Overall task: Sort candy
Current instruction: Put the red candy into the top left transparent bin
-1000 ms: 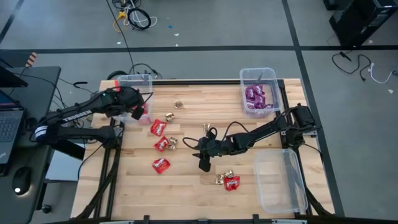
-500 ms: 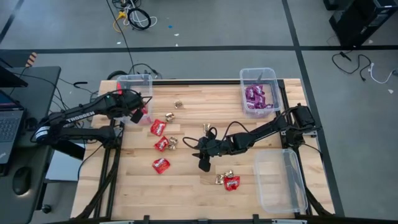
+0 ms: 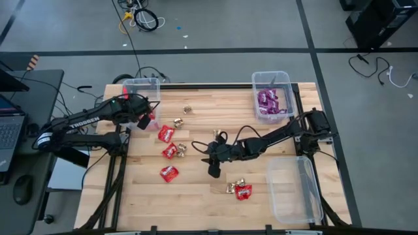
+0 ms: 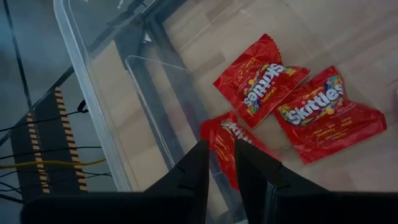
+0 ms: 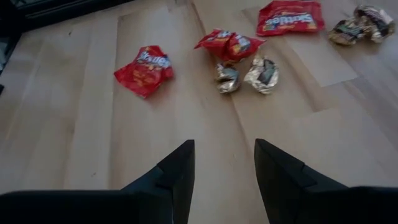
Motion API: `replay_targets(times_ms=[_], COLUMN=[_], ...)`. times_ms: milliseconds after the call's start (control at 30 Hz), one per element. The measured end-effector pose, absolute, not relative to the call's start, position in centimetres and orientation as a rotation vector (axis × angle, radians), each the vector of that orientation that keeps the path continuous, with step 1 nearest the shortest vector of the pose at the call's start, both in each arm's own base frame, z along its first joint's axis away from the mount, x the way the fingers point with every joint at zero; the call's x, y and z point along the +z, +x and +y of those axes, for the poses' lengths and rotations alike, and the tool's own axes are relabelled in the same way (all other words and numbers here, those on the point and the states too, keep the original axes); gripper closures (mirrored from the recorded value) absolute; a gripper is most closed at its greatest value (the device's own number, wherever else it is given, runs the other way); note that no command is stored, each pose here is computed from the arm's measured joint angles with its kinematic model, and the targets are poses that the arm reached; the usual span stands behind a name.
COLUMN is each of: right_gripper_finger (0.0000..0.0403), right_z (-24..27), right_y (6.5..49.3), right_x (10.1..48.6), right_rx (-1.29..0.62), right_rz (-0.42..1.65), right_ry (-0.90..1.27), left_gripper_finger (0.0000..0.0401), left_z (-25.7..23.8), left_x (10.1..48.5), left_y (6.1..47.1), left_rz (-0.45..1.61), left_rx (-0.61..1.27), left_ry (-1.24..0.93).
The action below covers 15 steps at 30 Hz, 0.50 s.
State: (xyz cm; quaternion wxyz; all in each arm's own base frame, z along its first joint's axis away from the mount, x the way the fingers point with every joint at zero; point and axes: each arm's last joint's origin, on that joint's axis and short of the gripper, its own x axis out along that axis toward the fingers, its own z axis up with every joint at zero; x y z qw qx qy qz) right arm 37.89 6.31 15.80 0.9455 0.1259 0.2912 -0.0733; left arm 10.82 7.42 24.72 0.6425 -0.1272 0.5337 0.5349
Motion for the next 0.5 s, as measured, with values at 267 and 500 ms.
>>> replay_targets(times_ms=[267,500], right_gripper_finger=[0.0252,0.0252], right_z=[5.1,4.8], right_y=[38.1,38.3], right_x=[15.8,16.1], right_rx=[-0.176,-0.178], right_rz=[0.591,0.558], right_ry=[0.254,0.26], left_gripper_finger=[0.0317,0.0317], left_z=[7.6,7.8], left_x=[25.0,28.5], left_y=[11.1,11.8], left_rz=[1.199,1.088], left_rx=[1.19,1.159], left_ry=[-0.256,-0.236])
